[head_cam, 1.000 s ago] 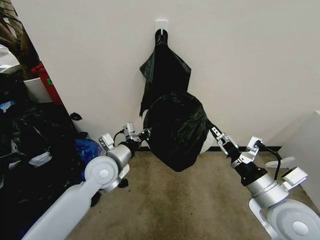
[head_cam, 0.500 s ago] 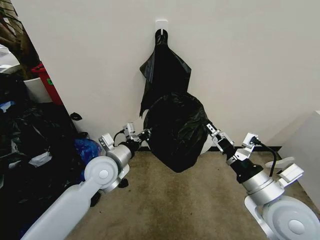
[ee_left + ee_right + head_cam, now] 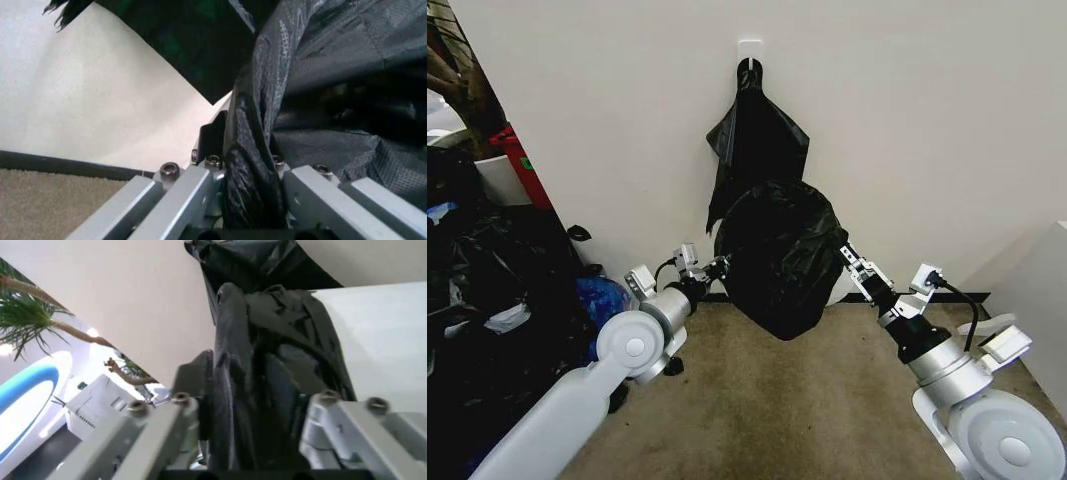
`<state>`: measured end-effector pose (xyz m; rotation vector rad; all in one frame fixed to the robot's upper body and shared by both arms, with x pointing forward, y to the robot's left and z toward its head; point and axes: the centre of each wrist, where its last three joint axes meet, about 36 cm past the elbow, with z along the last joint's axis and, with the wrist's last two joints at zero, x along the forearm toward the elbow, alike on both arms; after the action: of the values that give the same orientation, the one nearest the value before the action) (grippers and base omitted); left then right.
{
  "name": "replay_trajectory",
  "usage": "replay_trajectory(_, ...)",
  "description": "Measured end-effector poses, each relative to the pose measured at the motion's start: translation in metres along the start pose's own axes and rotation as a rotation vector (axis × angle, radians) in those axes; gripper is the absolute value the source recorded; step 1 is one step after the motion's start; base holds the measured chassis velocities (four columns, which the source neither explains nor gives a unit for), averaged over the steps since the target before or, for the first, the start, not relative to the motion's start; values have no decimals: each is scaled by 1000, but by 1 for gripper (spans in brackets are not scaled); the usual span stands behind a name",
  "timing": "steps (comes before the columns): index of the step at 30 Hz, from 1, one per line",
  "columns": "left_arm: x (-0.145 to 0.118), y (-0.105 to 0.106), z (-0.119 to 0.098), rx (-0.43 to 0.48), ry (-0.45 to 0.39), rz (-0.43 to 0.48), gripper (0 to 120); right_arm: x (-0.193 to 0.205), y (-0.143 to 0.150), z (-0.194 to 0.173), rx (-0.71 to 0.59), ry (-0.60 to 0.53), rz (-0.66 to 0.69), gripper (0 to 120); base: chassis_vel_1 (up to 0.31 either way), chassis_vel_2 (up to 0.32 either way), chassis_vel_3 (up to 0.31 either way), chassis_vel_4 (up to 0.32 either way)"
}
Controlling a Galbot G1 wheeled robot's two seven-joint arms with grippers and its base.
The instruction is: Place the garbage bag over the trash bin.
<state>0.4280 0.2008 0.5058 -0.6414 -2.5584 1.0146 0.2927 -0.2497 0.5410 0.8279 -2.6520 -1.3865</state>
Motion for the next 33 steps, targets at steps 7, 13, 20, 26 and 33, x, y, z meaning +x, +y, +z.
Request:
replay_trajectory(7,0,0,0,2,-1,0,1,1,-1,1,-3,-2,4,3,0,0,0,0)
replay_trajectory(13,-1,-1,1,7,-1,2,1,1,-2,1,-5,-8,7,1,0,0,0,0)
replay_trajectory(20,-1,-1,0,20,-2,3,1,2,-6,0,-5,-14,23,1,0,0,0,0)
replay_trajectory(26,0,0,-1,24,-5,-1,1,5,-11,-3,-14,-27,40,1,0,0,0,0)
replay_trajectory(33,-1,0,1,27,-4,-2,1,9,-9,-4,-7,-25,33,1,0,0,0,0)
